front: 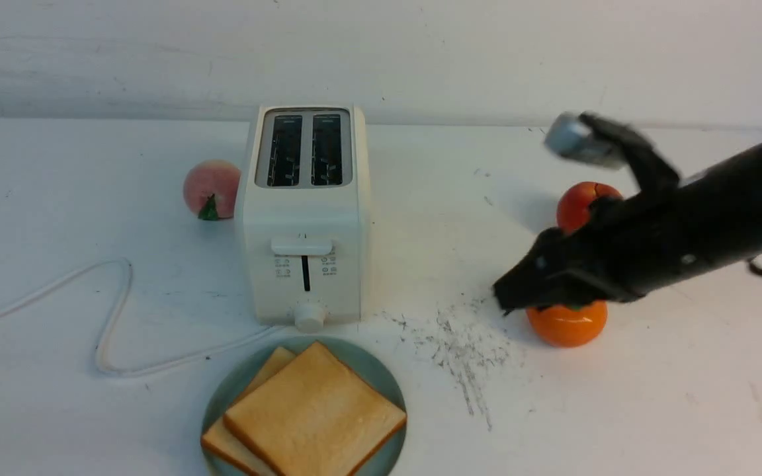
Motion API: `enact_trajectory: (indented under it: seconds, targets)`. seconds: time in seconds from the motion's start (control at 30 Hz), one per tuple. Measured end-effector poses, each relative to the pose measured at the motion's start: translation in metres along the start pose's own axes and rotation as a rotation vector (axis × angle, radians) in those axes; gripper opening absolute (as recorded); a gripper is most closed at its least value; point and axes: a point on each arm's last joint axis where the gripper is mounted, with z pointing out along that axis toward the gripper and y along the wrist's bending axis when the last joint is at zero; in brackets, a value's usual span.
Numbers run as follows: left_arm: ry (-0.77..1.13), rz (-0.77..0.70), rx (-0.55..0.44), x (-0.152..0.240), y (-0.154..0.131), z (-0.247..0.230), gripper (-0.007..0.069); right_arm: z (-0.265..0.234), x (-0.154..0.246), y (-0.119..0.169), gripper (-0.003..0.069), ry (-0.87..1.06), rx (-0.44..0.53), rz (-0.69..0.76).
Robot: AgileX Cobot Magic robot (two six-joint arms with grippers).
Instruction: Take toasted bread from bread machine on white table place on plate.
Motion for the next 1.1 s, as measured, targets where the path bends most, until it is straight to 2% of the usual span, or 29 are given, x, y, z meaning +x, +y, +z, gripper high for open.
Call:
enact_trajectory:
  seconds: [0.03, 0.17, 0.23, 0.4, 0.5, 0.57, 0.6, 0.8, 0.93, 1.1]
  targets:
    - [-0.009, 0.000, 0.003, -0.001, 0.000, 0.000, -0.0014, -0.029, -0.002, 0.007, 0.0256, -0.075, 0.028, -0.006]
    - [-0.042, -0.003, 0.019, -0.004, -0.002, 0.000, -0.0014, -0.103, 0.005, 0.029, 0.0037, -0.278, 0.132, -0.088]
    - [-0.068, -0.011, 0.043, -0.006, -0.004, 0.000, -0.0014, -0.137, 0.014, 0.041, -0.0009, -0.377, 0.204, -0.141]
    - [-0.179, -0.045, 0.131, -0.016, -0.011, -0.002, -0.0014, -0.207, 0.055, 0.076, -0.0008, -0.587, 0.395, -0.231]
    - [-0.227, -0.057, 0.160, -0.021, -0.014, -0.003, -0.0014, -0.222, 0.075, 0.086, -0.0005, -0.644, 0.443, -0.238]
    - [-0.278, -0.073, 0.195, -0.025, -0.016, -0.005, -0.0014, -0.225, 0.104, 0.090, -0.0003, -0.687, 0.472, -0.225]
    - [-0.284, -0.074, 0.198, -0.026, -0.017, -0.005, -0.0014, -0.224, 0.105, 0.089, -0.0003, -0.681, 0.473, -0.221]
    - [-0.338, -0.093, 0.233, -0.030, -0.019, -0.006, -0.0014, -0.191, 0.165, 0.067, -0.0001, -0.713, 0.490, -0.168]
    - [-0.339, -0.094, 0.235, -0.031, -0.019, -0.007, -0.0014, -0.181, 0.187, 0.059, -0.0001, -0.823, 0.508, -0.178]
    - [-0.349, -0.095, 0.239, -0.031, -0.020, -0.007, -0.0014, -0.170, 0.218, 0.045, 0.0002, -1.075, 0.545, -0.210]
